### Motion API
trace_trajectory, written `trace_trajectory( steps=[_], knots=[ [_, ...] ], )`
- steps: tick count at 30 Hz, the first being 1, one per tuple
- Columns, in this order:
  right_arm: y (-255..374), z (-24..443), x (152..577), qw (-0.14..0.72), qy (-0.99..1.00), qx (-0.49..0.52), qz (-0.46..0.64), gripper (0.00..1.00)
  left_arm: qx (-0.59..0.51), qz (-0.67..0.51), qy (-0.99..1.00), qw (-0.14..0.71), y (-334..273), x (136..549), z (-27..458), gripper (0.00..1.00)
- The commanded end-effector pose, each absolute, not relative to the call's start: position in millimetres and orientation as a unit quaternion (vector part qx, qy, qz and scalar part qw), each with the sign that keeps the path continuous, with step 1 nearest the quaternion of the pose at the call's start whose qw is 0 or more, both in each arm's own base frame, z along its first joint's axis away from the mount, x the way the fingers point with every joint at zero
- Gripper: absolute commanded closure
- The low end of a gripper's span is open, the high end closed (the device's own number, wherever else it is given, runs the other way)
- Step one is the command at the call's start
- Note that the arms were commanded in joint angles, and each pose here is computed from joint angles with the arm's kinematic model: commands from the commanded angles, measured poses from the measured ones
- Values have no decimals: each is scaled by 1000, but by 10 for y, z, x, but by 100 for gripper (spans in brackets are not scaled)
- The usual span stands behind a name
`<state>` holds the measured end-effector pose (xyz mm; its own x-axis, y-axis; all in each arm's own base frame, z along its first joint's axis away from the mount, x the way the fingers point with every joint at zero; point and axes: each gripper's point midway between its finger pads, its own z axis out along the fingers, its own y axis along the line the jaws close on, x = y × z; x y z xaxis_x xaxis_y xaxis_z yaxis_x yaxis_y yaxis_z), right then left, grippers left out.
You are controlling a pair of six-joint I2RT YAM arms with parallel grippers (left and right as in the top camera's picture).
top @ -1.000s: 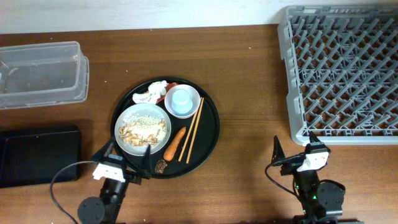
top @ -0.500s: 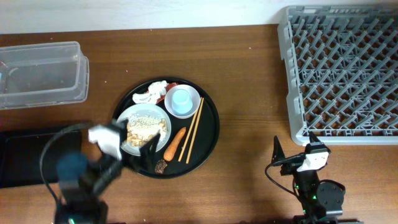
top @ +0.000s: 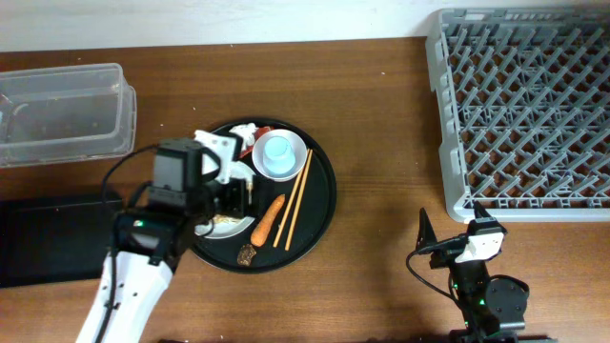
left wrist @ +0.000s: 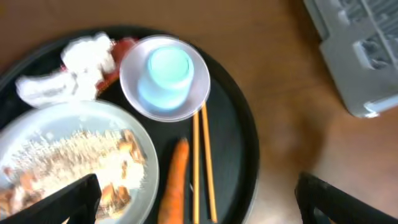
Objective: Sort waste into correct bins and load items into the dishwasher rack
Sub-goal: 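Reach the left gripper to the rice plate rim and grasp it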
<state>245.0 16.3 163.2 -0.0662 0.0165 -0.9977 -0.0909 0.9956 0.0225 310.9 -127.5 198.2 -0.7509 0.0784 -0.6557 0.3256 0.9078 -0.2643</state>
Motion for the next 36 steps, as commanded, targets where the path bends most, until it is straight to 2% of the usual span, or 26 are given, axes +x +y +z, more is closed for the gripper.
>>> trace_trajectory(
  steps=[1, 5, 9, 13, 19, 20, 24, 30, 36],
  knots=[
    [131, 1578, 2456, 681, 731, -22, 32, 2, 103, -134, 923, 346, -1281, 3223, 1961, 1],
    [131, 1578, 2456, 681, 731, -22, 32, 2, 91, -118, 936, 320, -1264, 3310, 1735, 1],
    [131, 1577, 2457, 681, 731, -22, 32, 2, 30, -124, 955, 267, -1279, 3347, 1404, 1],
    [131, 1578, 2456, 681, 731, -22, 32, 2, 0, -86, 969, 233, -1180, 3404, 1082, 22],
    [131, 1578, 2456, 681, 731, -22, 32, 2, -6, -58, 974, 220, -1118, 3474, 866, 27],
    [131, 1577, 2457, 681, 731, -22, 32, 2, -6, -56, 975, 214, -1117, 3468, 826, 31],
    [131, 1577, 2457, 681, 731, -22, 32, 2, 12, -53, 979, 195, -1240, 3419, 679, 36],
    [131, 1578, 2456, 681, 731, -22, 32, 2, 0, 35, 978, 205, -1172, 3448, 491, 37],
    [131, 1578, 2456, 681, 731, -22, 32, 2, 0, 42, 977, 209, -1194, 3532, 359, 38]
  ],
)
